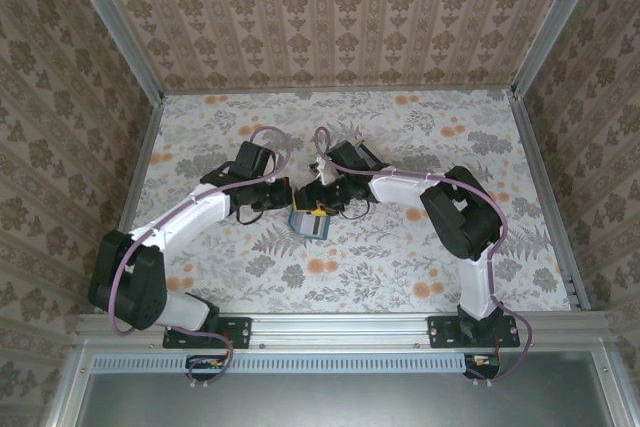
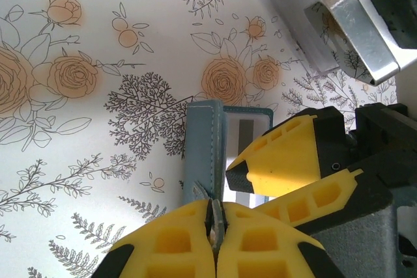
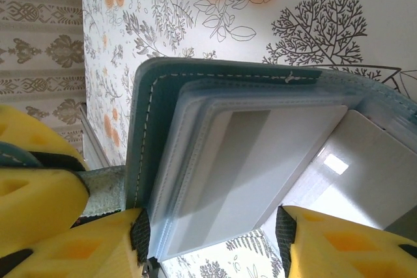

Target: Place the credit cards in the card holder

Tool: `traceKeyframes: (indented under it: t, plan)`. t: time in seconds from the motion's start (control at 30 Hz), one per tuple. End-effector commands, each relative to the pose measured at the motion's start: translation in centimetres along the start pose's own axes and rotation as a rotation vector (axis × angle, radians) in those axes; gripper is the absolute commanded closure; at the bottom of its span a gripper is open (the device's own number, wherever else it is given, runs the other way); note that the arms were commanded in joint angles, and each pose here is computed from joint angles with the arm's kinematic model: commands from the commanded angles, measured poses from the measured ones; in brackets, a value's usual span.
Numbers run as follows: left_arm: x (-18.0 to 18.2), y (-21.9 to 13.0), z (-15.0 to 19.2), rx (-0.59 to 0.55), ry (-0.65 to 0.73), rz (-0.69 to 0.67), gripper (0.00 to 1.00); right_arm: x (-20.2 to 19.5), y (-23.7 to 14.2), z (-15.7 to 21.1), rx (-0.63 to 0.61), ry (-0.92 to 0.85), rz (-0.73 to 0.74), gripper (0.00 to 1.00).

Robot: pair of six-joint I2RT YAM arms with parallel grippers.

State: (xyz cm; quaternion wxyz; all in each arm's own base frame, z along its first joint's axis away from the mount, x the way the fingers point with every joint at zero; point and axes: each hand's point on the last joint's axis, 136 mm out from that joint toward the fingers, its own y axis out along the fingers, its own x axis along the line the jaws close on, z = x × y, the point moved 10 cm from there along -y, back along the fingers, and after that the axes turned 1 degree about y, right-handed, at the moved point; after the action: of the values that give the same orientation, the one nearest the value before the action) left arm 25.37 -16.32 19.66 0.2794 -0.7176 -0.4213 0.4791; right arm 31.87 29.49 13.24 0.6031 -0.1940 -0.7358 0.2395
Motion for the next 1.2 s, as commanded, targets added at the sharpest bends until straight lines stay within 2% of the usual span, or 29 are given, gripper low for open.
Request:
traceKeyframes:
  t: [0.0,0.2,0.4,0.63,0.8,1.17]
  plan:
    - [-0.6,-0.6,-0.4,-0.014,-0.011,0.031,1.00,-0.7,0.4,0.8,0.023,0.009,0.022,0.47]
    - [-0.2,-0.6,-0.2,-0.017,-0.025,0.013,1.00,-1.2,-0.1,1.4,0.023,0.009,0.079,0.49]
    - [0.6,-0.2,0.2,-0.012,-0.046,-0.002,1.00,-0.7,-0.1,0.9,0.020,-0.001,0.065,0.48]
    - [3.3,0.2,1.3,-0.014,-0.136,-0.034,1.00,1.2,-1.2,0.1,0.006,-0.035,0.048,0.44]
    - [4.4,0.4,1.9,-0.011,-0.177,-0.038,1.00,1.3,-1.3,0.1,0.008,-0.033,0.041,0.45]
    - [4.7,0.3,1.9,-0.011,-0.184,-0.036,1.00,1.1,-1.1,0.2,0.004,-0.022,0.048,0.47]
